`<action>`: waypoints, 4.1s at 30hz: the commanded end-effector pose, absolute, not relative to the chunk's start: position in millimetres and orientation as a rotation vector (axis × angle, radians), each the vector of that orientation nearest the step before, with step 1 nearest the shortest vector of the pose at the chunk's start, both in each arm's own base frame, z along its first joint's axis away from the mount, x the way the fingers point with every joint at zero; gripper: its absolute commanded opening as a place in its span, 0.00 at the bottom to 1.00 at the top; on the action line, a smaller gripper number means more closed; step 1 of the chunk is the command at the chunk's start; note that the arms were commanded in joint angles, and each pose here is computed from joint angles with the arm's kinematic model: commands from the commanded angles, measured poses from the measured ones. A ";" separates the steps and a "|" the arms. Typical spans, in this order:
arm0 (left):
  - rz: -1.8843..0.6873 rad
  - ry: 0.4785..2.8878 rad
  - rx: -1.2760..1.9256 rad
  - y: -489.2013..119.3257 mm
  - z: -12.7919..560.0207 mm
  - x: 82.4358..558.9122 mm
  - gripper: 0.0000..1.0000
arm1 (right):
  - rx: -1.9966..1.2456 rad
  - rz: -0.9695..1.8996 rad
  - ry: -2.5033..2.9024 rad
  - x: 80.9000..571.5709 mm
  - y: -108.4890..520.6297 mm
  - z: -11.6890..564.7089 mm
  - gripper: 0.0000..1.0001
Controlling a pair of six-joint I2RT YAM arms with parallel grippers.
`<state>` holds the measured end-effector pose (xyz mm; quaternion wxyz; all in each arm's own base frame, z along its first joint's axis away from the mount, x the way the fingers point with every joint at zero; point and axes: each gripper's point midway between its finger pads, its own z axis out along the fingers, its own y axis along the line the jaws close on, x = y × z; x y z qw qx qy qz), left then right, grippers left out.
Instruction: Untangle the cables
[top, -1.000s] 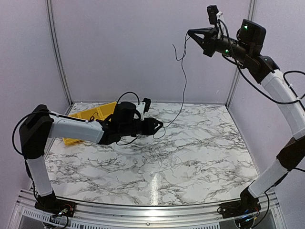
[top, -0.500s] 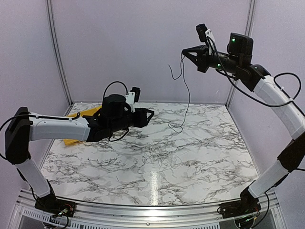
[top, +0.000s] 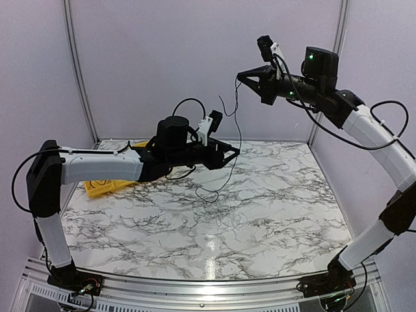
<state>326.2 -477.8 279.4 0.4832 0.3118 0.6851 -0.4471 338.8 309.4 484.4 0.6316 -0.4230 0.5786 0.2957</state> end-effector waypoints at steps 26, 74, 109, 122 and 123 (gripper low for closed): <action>-1.024 1.583 0.565 -434.6 341.9 341.9 0.00 | -0.708 0.520 1.738 400.0 238.0 349.4 0.00; -0.514 1.928 0.043 -147.7 261.8 491.8 0.00 | -0.981 0.671 1.764 327.3 276.8 286.5 0.44; -0.419 2.262 -0.017 -102.4 143.5 488.7 0.00 | -0.979 0.634 1.774 324.8 266.8 275.9 0.45; -0.298 2.519 -0.087 -88.3 93.2 481.3 0.00 | -0.982 0.650 1.781 324.9 269.2 271.9 0.45; -0.295 2.525 -0.092 -88.1 91.1 483.0 0.00 | -0.981 0.649 1.781 325.1 268.8 272.3 0.45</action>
